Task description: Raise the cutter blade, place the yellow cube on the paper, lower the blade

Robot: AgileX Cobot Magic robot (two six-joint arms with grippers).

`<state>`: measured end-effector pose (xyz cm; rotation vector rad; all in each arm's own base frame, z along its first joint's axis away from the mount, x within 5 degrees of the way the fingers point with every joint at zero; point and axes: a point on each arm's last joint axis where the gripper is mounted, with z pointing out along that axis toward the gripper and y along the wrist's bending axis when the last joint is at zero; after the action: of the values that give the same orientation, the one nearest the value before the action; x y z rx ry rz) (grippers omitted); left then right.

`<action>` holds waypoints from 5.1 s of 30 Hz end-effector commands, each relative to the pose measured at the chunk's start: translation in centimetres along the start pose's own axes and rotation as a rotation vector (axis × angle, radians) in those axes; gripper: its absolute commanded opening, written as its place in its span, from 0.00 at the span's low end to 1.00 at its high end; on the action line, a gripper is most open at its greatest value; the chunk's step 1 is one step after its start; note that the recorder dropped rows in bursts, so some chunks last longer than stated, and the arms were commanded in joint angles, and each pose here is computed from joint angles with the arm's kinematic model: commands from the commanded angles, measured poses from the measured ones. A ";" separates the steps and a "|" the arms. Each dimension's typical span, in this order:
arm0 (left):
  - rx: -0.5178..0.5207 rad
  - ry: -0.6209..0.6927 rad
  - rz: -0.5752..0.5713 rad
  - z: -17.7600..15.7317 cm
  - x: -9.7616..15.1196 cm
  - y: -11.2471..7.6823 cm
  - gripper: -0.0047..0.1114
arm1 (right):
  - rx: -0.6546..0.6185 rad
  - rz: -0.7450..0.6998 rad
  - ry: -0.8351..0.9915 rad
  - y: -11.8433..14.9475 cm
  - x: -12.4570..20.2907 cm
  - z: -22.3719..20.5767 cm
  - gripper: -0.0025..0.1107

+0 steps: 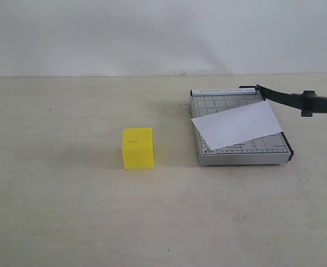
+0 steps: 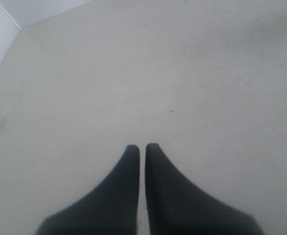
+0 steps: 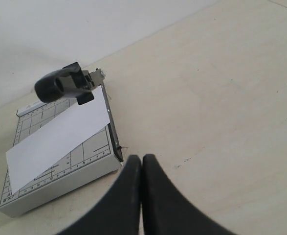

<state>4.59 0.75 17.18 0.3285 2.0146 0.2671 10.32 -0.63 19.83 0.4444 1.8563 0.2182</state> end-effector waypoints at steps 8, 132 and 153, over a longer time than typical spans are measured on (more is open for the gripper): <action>0.039 -0.624 -0.371 -1.8 -5.4 0.7 0.08 | 0.002 0.003 -0.013 -0.1 0.0 -0.1 0.02; 0.953 -0.156 0.404 29.0 -19.6 -33.5 0.08 | 0.002 0.005 -0.014 -0.1 0.0 -0.1 0.02; 1.010 -0.226 0.421 30.1 -19.5 -35.2 0.08 | 0.006 0.004 -0.020 -0.1 -0.1 -0.1 0.02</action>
<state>36.13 -37.51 9.49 1.3258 1.6846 -0.5526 10.33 -0.71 19.88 0.4563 1.8477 0.2159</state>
